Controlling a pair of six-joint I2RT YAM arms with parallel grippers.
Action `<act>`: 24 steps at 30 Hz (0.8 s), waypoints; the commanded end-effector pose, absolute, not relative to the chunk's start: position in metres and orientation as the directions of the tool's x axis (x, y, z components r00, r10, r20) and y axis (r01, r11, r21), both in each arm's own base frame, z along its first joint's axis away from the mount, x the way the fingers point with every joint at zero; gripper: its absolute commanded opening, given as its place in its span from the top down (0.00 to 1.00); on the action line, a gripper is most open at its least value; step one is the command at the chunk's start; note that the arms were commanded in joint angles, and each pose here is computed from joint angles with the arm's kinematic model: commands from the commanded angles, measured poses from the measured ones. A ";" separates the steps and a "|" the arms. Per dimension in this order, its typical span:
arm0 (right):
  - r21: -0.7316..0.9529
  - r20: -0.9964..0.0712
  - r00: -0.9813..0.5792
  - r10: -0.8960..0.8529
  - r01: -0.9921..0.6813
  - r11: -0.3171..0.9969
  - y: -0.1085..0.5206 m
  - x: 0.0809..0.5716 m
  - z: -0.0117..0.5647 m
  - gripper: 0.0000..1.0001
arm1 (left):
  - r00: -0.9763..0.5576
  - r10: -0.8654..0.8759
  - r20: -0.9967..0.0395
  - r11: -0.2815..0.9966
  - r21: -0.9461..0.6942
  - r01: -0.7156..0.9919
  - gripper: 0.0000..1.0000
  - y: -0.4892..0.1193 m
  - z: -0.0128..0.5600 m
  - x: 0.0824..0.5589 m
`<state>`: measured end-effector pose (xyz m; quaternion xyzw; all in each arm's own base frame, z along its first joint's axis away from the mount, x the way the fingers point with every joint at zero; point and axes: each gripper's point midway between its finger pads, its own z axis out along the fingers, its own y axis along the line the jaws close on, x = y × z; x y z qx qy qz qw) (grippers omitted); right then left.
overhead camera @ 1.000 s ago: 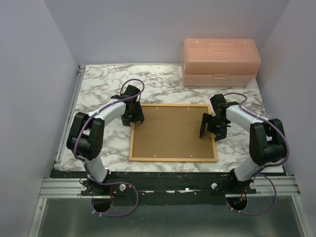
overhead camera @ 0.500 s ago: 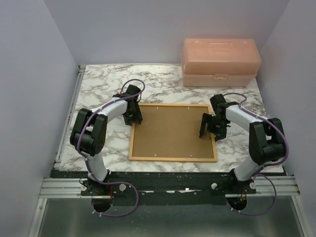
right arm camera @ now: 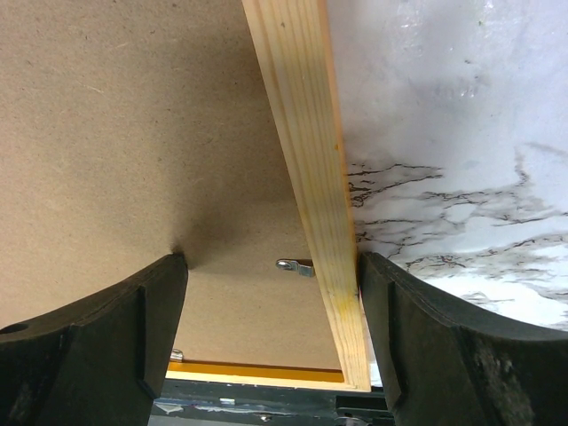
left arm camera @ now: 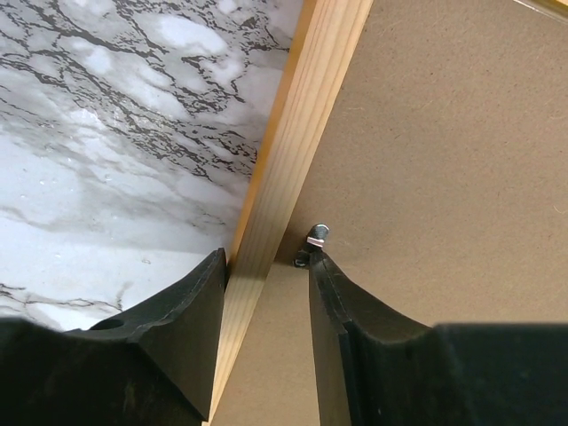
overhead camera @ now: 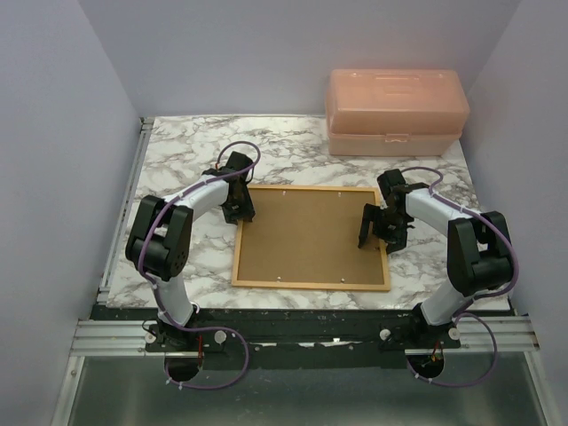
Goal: Put the photo into the frame
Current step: Install the photo frame at the center of the board.
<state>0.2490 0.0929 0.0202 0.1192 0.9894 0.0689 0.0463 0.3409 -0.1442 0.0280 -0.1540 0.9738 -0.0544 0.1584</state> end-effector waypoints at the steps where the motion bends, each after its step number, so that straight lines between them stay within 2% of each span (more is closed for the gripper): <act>1: 0.209 -0.057 -0.972 0.228 0.212 0.955 0.106 0.251 0.014 0.16 | -0.897 -0.324 -0.300 0.942 -0.185 -0.279 1.00 -0.151 0.015 0.340; 4: 0.208 -0.056 -0.972 0.228 0.212 0.955 0.105 0.251 0.014 0.17 | -0.890 -0.323 -0.322 0.941 -0.211 -0.265 0.99 -0.153 0.028 0.343; 5: 0.207 -0.056 -0.972 0.226 0.210 0.956 0.105 0.250 0.014 0.17 | -0.889 -0.322 -0.326 0.941 -0.211 -0.263 0.90 -0.154 0.031 0.344; 7: 0.208 -0.056 -0.973 0.226 0.210 0.955 0.105 0.250 0.014 0.16 | -0.889 -0.318 -0.330 0.943 -0.203 -0.262 0.61 -0.153 0.036 0.348; 8: 0.210 -0.056 -0.973 0.225 0.209 0.955 0.105 0.250 0.014 0.17 | -0.888 -0.318 -0.331 0.944 -0.199 -0.264 0.55 -0.153 0.037 0.350; 9: 0.210 -0.054 -0.973 0.224 0.209 0.955 0.105 0.250 0.013 0.17 | -0.889 -0.317 -0.330 0.945 -0.192 -0.265 0.51 -0.153 0.037 0.351; 13: 0.210 -0.052 -0.974 0.221 0.206 0.956 0.105 0.248 0.013 0.17 | -0.890 -0.333 -0.310 0.942 -0.159 -0.297 0.45 -0.149 0.030 0.352; 16: 0.210 -0.045 -0.975 0.217 0.203 0.956 0.106 0.246 0.011 0.17 | -0.889 -0.348 -0.298 0.936 -0.154 -0.315 0.46 -0.148 0.022 0.350; 18: 0.213 -0.040 -0.975 0.217 0.204 0.956 0.106 0.245 0.010 0.17 | -0.885 -0.363 -0.290 0.931 -0.139 -0.336 0.51 -0.145 0.016 0.348; 20: 0.216 -0.034 -0.976 0.215 0.203 0.955 0.107 0.244 0.009 0.17 | -0.884 -0.369 -0.286 0.929 -0.135 -0.344 0.63 -0.144 0.011 0.347; 24: 0.221 -0.035 -0.976 0.214 0.201 0.954 0.107 0.244 0.010 0.17 | -0.881 -0.381 -0.281 0.924 -0.132 -0.358 0.94 -0.143 0.008 0.346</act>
